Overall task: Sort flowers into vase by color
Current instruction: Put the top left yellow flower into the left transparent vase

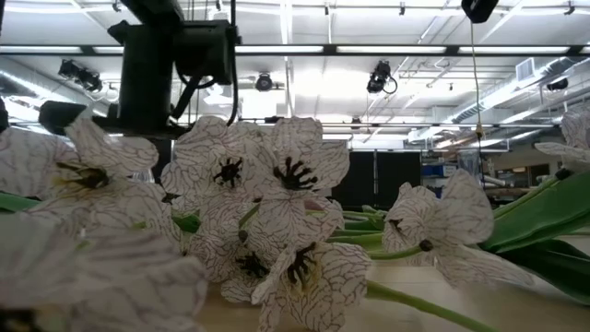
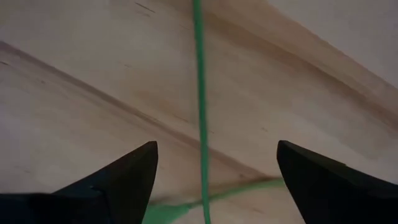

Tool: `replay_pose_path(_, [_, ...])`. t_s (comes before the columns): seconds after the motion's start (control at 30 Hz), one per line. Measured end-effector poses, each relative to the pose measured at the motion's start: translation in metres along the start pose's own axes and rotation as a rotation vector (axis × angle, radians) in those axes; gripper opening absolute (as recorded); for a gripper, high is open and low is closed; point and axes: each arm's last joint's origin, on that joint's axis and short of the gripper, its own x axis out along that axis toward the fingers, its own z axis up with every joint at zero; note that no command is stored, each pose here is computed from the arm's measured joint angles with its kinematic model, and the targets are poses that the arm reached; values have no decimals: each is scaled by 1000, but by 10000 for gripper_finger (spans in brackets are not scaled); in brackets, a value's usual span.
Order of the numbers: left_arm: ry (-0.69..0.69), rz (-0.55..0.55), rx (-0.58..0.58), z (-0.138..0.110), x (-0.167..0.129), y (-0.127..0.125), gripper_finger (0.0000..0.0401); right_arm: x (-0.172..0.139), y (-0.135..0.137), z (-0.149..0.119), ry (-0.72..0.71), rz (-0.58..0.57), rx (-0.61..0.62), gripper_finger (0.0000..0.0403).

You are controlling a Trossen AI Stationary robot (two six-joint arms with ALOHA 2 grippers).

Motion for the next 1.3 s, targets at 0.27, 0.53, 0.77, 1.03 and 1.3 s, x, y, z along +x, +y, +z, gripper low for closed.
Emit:
replay_pose_path(0.27, [-56, 13, -35, 6, 11, 8, 315, 0, 0, 0, -10, -17, 16, 30])
replay_pose_path(0.53, [-79, -5, -61, 11, 22, 12, 291, 0, 0, 1, -18, -22, 51, 30])
replay_pose_path(0.77, [-83, -45, -101, 13, 29, 14, 265, 0, 1, 4, -50, -7, 63, 30])
replay_pose_path(1.03, [-88, -35, -90, 14, 30, 15, 221, 0, 2, 6, -66, 0, 58, 30])
replay_pose_path(1.3, [-77, -25, -88, 13, 30, 15, 172, 0, 3, 8, -90, 8, 47, 30])
